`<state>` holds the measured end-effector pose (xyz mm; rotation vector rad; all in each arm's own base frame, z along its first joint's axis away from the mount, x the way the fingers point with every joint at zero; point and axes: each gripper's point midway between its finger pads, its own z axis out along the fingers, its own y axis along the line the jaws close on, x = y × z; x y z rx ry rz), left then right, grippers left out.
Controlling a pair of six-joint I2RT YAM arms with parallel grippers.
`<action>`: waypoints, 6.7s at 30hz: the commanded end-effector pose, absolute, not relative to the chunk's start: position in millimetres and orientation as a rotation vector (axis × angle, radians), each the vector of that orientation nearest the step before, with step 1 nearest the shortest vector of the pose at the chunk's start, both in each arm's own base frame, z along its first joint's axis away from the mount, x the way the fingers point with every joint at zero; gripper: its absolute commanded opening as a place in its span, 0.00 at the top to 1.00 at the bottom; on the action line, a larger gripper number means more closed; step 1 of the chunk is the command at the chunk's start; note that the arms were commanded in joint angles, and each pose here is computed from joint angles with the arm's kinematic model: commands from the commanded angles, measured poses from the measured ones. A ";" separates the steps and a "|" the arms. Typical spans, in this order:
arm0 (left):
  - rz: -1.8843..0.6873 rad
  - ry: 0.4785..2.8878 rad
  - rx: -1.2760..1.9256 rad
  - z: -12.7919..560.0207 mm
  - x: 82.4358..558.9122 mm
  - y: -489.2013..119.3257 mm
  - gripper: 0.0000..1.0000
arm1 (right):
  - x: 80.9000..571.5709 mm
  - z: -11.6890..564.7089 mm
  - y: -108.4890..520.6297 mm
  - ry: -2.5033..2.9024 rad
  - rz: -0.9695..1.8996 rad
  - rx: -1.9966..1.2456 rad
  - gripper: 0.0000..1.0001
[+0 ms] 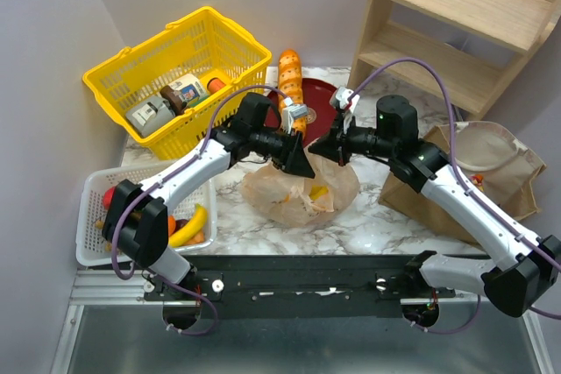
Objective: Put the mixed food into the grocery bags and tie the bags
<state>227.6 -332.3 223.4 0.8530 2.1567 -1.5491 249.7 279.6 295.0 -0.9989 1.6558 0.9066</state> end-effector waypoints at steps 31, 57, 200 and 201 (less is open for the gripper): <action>-1.758 1.844 0.713 270.4 219.7 -348.6 0.61 | 254.9 309.1 299.8 1.653 1.027 -0.900 0.99; -1.602 1.871 0.848 248.2 214.1 -337.0 1.00 | 297.3 327.7 240.0 1.892 1.145 -0.366 0.28; -1.447 1.969 0.621 239.9 237.3 -313.0 0.96 | 257.6 305.0 240.4 1.784 1.146 -0.515 0.99; -1.445 1.974 0.610 239.1 239.1 -312.5 0.97 | 252.5 306.6 244.7 1.772 1.153 -0.542 0.99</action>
